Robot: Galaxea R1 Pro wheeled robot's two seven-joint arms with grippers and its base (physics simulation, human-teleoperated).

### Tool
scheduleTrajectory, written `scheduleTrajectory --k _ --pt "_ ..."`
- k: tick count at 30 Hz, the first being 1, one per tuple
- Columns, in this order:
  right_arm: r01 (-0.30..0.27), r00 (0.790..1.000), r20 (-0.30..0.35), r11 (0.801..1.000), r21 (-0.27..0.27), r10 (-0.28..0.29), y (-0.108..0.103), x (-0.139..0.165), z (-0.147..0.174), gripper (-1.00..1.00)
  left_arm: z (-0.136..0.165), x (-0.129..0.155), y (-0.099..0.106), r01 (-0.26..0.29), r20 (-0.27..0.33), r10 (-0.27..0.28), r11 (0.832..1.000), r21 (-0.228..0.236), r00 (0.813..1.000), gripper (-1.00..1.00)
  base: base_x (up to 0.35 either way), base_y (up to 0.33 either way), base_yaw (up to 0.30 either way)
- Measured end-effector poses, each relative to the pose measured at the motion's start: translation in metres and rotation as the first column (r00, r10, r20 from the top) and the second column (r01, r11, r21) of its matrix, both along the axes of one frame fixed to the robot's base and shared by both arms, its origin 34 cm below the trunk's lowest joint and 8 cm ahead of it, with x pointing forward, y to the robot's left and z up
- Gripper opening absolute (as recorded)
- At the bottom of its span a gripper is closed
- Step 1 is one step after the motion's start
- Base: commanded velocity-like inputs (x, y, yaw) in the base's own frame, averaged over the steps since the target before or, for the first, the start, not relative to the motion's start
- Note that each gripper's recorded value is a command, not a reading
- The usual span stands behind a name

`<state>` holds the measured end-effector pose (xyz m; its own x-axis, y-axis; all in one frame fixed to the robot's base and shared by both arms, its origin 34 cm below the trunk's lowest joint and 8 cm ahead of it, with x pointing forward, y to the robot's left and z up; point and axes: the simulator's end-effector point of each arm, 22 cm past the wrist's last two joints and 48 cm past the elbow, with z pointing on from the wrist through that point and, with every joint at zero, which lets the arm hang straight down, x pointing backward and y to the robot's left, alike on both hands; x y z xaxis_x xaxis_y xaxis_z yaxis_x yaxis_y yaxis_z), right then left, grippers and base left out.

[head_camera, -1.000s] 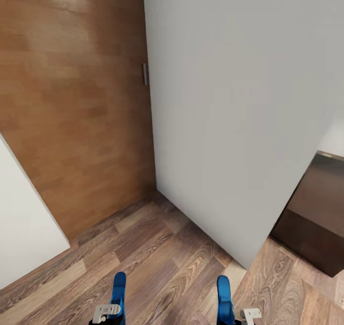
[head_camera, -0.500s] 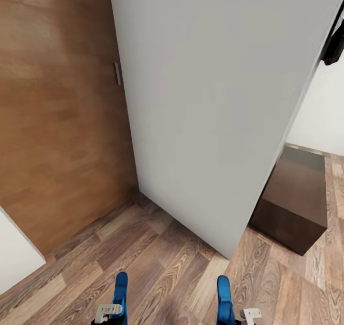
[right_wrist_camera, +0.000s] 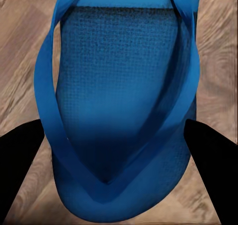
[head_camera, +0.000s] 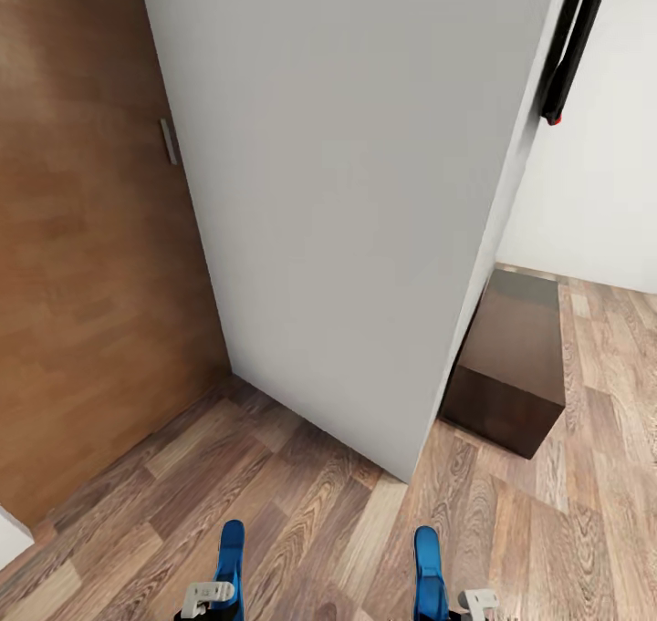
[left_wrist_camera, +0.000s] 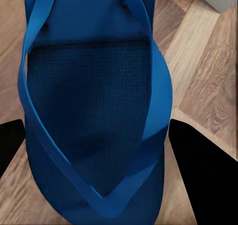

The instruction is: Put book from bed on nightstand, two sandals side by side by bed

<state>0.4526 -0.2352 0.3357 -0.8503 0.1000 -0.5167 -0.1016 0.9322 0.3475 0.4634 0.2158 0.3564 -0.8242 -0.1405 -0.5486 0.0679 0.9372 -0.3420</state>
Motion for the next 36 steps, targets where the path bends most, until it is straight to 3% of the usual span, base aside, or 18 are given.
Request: scheduleTrajectory --k 36 --pt "0.0 1.0 0.0 1.0 0.0 0.0 0.0 -0.0001 0.0 -1.0 -0.0001 0.0 -0.0004 0.001 0.0 -0.001 1.0 0.0 1.0 -1.0 0.0 0.0 -0.281"
